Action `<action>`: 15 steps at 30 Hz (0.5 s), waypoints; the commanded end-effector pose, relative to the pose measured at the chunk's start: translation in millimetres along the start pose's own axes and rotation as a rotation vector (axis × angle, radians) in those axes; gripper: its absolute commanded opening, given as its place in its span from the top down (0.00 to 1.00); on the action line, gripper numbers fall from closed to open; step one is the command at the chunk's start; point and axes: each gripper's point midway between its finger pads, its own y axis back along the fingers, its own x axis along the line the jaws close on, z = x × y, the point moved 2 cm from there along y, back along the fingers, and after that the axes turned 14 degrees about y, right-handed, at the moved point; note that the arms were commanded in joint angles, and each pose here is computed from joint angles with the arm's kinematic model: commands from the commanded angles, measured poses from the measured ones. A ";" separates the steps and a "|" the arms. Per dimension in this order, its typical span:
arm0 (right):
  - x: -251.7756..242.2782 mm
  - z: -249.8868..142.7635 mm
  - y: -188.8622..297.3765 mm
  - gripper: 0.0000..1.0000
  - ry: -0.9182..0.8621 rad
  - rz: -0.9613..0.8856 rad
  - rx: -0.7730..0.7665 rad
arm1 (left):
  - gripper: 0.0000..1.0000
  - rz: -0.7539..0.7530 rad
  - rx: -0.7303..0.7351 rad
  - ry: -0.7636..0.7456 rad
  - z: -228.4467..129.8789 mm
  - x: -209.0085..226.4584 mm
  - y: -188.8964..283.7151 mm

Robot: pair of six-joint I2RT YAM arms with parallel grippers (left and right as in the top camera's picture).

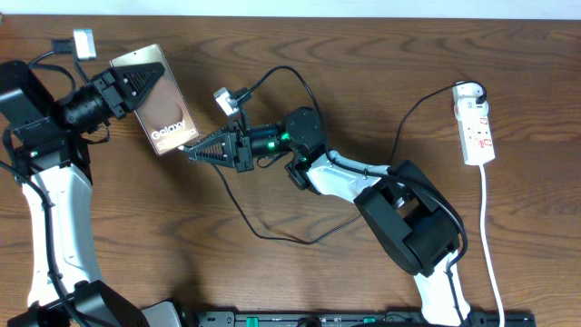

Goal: Plug charger to phone and switch on socket

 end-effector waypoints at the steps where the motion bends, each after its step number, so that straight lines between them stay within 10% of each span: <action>1: -21.5 40.3 2.8 0.99 0.009 -0.157 -0.212 | 0.93 -0.065 0.074 0.007 -14.4 -14.2 -3.4; 15: -28.4 37.3 1.9 0.99 -0.009 -0.189 -0.212 | 0.93 -0.043 0.019 0.020 -1.3 -15.8 -3.0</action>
